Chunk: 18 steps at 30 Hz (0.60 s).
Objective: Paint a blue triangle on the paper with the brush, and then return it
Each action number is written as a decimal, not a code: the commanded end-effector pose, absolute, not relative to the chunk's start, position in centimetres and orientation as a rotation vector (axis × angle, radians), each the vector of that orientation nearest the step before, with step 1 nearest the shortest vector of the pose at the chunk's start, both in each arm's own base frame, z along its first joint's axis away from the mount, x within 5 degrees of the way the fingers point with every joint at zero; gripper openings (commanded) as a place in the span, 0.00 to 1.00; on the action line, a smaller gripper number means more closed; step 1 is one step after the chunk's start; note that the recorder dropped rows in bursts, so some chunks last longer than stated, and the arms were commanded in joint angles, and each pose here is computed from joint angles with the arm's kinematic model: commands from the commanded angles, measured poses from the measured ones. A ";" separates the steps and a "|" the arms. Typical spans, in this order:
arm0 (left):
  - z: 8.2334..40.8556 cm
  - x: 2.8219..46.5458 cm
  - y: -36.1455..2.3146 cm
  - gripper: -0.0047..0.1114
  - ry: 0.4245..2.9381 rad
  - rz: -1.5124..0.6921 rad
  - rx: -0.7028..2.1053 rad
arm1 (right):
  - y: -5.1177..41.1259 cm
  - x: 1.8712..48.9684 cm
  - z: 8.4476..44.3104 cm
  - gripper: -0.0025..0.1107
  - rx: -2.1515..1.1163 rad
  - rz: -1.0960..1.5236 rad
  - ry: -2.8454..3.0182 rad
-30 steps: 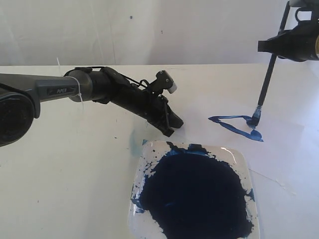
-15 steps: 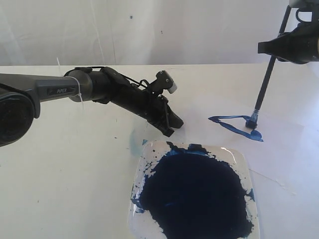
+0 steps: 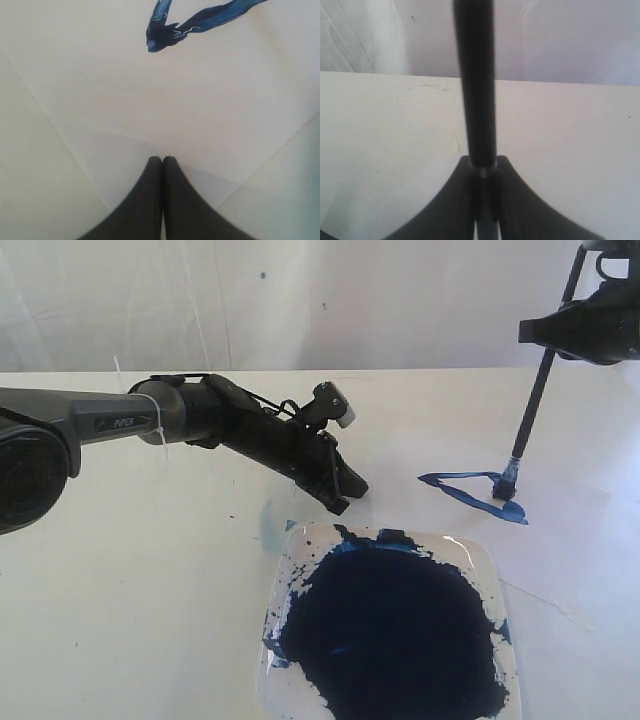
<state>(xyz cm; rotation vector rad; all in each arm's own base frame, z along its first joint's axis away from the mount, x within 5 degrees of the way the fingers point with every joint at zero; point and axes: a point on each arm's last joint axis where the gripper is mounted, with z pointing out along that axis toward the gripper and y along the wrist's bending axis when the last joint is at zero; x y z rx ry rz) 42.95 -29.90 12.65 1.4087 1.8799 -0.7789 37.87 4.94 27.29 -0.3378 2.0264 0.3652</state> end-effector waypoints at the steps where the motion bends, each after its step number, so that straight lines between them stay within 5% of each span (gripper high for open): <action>1: 13.0 42.6 -30.1 0.04 1.863 -0.814 1.433 | 4.3 37.8 28.2 0.02 -0.331 0.279 1.999; 10: 13.0 42.6 -30.1 0.04 1.863 -0.812 1.431 | 4.4 38.3 30.4 0.02 -0.465 0.196 1.880; 18: 13.0 42.6 -30.1 0.04 1.863 -0.812 1.431 | 2.6 39.2 30.1 0.02 -0.249 0.620 1.804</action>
